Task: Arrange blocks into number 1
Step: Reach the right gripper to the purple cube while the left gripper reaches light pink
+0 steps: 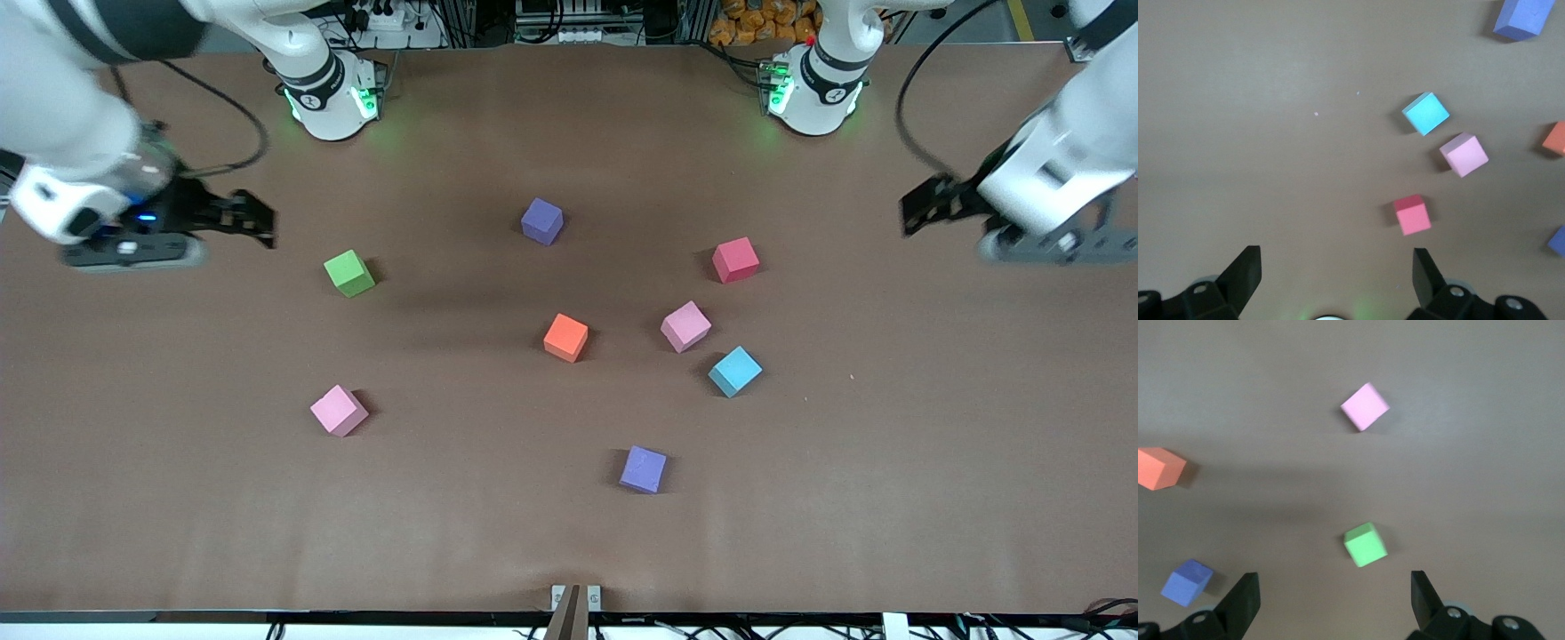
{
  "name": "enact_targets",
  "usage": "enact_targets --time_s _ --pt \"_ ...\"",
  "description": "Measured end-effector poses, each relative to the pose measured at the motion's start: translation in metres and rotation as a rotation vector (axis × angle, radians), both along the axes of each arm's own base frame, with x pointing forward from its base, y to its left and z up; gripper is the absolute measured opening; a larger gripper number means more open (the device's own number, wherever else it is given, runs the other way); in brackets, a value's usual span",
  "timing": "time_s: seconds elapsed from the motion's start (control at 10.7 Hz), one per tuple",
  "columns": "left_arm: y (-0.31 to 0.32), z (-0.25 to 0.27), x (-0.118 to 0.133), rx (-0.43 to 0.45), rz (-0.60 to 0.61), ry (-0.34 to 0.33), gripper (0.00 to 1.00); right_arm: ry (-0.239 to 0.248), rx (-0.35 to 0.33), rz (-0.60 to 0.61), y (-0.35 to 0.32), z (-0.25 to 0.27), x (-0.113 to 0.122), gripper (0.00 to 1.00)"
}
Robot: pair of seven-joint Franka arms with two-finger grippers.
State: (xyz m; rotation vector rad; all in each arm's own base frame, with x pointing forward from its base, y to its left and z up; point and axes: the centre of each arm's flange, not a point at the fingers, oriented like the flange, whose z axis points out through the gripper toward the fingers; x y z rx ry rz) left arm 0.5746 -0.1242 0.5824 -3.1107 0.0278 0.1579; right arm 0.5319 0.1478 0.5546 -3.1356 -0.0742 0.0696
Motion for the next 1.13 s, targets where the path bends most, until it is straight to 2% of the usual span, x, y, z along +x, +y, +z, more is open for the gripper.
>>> enact_targets --time_s 0.28,0.47,0.56,0.75,0.94,1.13 --pt "-0.081 -0.092 0.023 0.015 0.089 0.059 1.0 0.006 -0.013 -0.06 0.079 -0.063 -0.03 1.0" --pt "-0.139 -0.151 0.028 -0.041 0.197 0.083 1.0 0.013 -0.025 -0.107 0.121 -0.111 -0.058 1.0" --pt "-0.163 -0.184 0.028 -0.057 0.262 0.091 1.0 0.015 -0.032 -0.143 0.142 -0.134 -0.072 1.0" --pt "-0.207 -0.243 0.016 -0.031 0.387 0.101 1.0 0.019 -0.051 -0.23 0.184 -0.176 -0.1 1.0" --pt "-0.212 -0.279 0.012 -0.007 0.459 0.113 1.0 0.019 -0.064 -0.305 0.226 -0.212 -0.124 1.0" --pt "-0.194 -0.302 0.01 -0.012 0.51 0.089 1.0 0.023 -0.077 -0.361 0.254 -0.246 -0.143 1.0"
